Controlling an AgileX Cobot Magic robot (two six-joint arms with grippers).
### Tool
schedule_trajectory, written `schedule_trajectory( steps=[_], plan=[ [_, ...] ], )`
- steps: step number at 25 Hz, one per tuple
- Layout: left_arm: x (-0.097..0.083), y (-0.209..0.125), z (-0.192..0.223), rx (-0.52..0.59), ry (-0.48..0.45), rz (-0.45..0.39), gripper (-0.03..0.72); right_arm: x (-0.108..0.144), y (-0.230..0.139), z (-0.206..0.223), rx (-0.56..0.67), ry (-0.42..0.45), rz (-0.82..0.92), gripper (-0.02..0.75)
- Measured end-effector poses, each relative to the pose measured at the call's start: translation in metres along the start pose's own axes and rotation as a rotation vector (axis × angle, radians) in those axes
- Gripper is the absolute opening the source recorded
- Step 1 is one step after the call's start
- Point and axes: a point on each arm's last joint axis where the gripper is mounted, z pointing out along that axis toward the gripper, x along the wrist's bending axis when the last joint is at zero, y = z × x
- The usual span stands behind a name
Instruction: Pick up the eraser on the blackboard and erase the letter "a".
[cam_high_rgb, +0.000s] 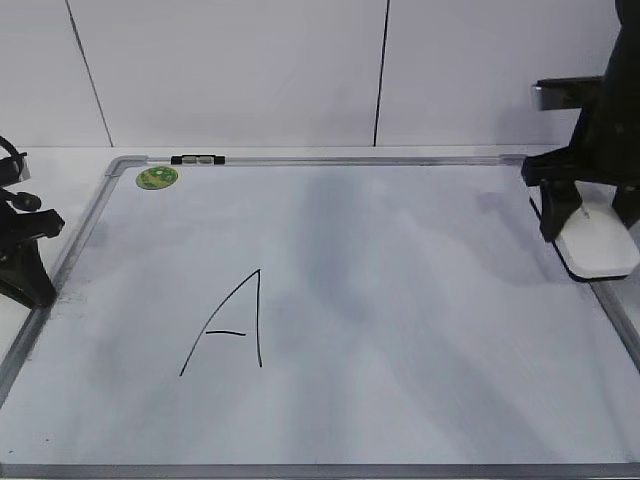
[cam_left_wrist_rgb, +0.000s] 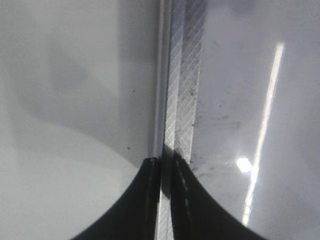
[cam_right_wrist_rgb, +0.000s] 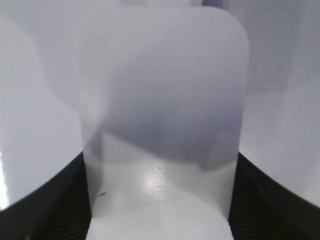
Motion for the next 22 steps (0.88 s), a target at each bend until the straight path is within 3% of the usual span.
schedule_trajectory(
  steps=[6,22],
  plan=[
    [0.000,0.000,0.000,0.000,0.000,0.000,0.036,0.002,-0.005,0.024,0.072,0.004,-0.007,0.531],
    [0.000,0.000,0.000,0.000,0.000,0.000,0.036,-0.011,-0.014,0.041,0.136,0.068,0.050,0.531]
  ],
)
